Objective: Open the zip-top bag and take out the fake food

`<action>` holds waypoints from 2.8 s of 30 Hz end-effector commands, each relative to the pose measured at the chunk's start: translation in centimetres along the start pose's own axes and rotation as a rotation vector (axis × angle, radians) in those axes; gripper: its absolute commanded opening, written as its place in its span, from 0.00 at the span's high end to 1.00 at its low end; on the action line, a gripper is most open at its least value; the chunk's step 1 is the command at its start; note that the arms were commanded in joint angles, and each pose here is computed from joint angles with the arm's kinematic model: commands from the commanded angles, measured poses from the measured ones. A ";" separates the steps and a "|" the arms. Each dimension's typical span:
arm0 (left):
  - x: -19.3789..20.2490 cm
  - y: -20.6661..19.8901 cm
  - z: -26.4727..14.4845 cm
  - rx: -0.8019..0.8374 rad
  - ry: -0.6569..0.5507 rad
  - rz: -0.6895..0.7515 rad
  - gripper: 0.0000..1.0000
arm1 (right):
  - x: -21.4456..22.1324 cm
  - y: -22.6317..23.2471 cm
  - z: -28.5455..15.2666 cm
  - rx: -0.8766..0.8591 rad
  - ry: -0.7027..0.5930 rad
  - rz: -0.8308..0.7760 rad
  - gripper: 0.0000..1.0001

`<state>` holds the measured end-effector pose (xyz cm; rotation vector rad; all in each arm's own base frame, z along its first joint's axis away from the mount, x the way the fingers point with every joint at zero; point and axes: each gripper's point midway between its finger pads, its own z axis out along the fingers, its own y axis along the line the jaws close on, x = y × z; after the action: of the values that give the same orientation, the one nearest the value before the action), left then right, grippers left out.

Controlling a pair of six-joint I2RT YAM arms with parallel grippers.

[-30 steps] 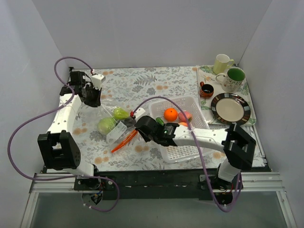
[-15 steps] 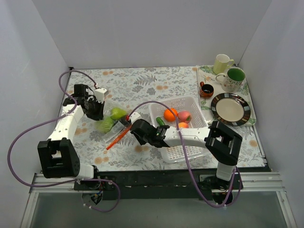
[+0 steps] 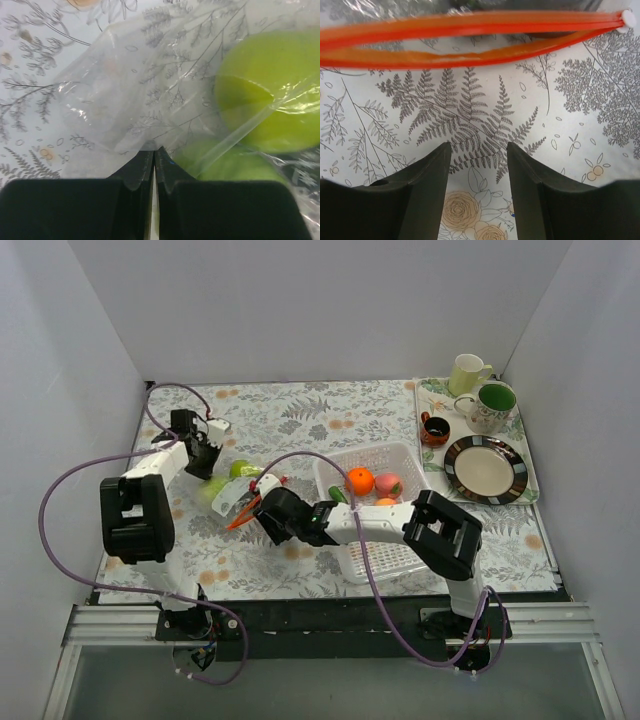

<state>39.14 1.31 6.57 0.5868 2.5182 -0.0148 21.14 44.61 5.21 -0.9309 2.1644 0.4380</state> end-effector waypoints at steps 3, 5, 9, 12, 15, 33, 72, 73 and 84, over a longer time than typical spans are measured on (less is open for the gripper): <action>4.3 -2.5 1.9 0.057 0.141 0.017 1.00 | -5.5 0.6 0.7 0.008 -0.138 -0.008 0.40; 5.3 -3.2 1.9 0.060 0.149 0.026 1.00 | -6.5 0.6 0.5 0.006 -0.168 -0.004 0.39; 6.9 -4.0 1.4 0.057 0.153 0.042 1.00 | -8.2 -0.3 -0.1 0.000 -0.223 -0.003 0.37; 8.0 -4.0 1.2 0.038 0.166 0.064 1.00 | -8.0 -0.4 -0.7 -0.037 -0.213 -0.010 0.37; 8.5 -3.7 1.4 0.022 0.171 0.078 1.00 | -7.3 -0.4 -2.4 -0.084 -0.224 -0.033 0.41; 8.0 -3.8 0.7 0.020 0.161 0.064 1.00 | -7.9 -2.8 -1.7 -0.056 -0.230 -0.044 0.85; 6.8 -4.7 -1.5 0.062 0.122 0.052 1.00 | -6.6 -0.2 8.7 -0.100 -0.110 0.074 0.22; 6.4 -5.6 -1.5 0.079 0.115 0.082 1.00 | -5.5 -0.4 8.8 -0.090 -0.095 0.076 0.21; 6.9 -6.9 -1.8 0.109 0.123 0.099 1.00 | -9.1 0.1 4.6 -0.125 -0.223 0.088 0.56</action>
<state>31.24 -0.39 3.53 0.7501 2.6296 -0.0012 28.48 51.04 3.51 -0.8607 2.0863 0.6069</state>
